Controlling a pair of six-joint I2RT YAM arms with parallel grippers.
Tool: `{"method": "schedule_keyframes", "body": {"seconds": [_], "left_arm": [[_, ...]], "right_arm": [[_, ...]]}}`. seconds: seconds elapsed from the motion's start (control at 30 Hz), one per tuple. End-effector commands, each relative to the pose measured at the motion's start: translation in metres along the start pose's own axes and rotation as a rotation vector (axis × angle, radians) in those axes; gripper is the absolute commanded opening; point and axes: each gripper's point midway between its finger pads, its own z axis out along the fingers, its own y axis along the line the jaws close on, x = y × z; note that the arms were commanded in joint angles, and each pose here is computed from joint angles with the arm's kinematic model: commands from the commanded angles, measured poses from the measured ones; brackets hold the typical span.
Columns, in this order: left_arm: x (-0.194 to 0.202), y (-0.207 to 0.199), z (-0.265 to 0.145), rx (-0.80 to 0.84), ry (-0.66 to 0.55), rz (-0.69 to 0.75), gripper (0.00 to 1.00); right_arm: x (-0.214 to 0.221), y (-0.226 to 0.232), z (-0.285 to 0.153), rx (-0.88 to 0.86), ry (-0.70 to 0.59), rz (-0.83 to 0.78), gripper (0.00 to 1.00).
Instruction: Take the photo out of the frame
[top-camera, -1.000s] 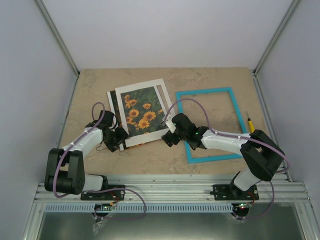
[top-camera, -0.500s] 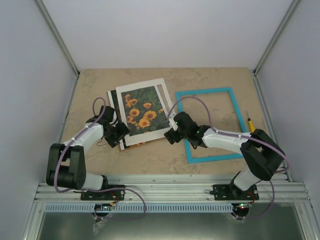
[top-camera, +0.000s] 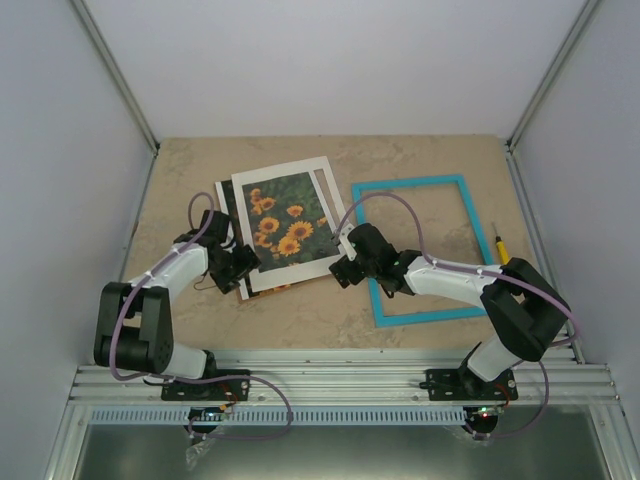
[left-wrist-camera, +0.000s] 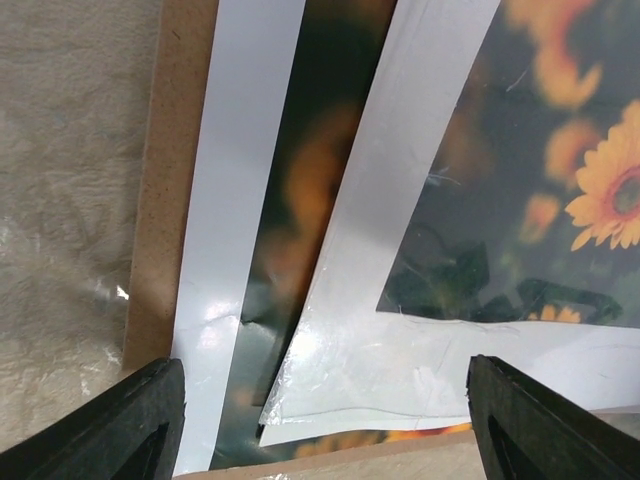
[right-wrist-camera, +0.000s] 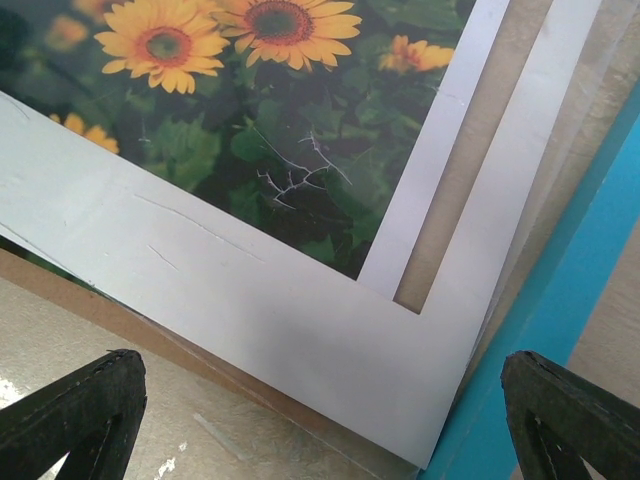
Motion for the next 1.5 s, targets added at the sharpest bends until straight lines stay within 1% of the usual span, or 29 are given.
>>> {"method": "schedule_keyframes", "body": {"seconds": [0.0,0.13,0.2,0.4,0.5,0.7,0.83,1.0,1.1,1.47], "left_arm": [[0.009,0.006,-0.002,-0.016,0.013,0.004,0.79],[0.020,0.019,0.001,-0.040,0.037,-0.007,0.79],[0.025,0.021,0.003,-0.035,0.045,-0.013,0.77],[0.024,0.016,0.003,-0.007,0.041,-0.024,0.72],[0.023,0.015,0.004,-0.002,0.037,-0.028,0.67],[0.026,0.018,0.010,-0.008,0.051,-0.034,0.67],[0.020,0.013,0.003,-0.005,0.031,-0.020,0.67],[0.002,0.001,-0.013,-0.015,-0.026,0.015,0.70],[-0.009,-0.006,-0.018,-0.020,-0.054,0.038,0.71],[-0.029,-0.025,-0.003,-0.013,-0.025,0.103,0.70]], "right_arm": [[0.003,-0.004,-0.003,0.014,0.009,0.019,0.98],[0.004,-0.003,-0.002,0.009,0.010,0.023,0.98],[0.004,-0.003,-0.001,0.007,0.010,0.023,0.98],[0.004,-0.001,0.001,-0.002,0.013,0.023,0.98],[0.003,0.002,0.001,-0.017,0.010,0.017,0.98],[-0.011,0.022,0.000,-0.115,-0.029,-0.008,0.98],[-0.017,0.033,0.012,-0.118,-0.020,-0.022,0.98],[-0.019,0.030,0.020,-0.093,-0.019,0.017,0.98],[-0.016,0.021,0.021,-0.057,-0.010,0.036,0.98],[-0.004,-0.014,0.017,0.032,0.019,0.125,0.98]]}}
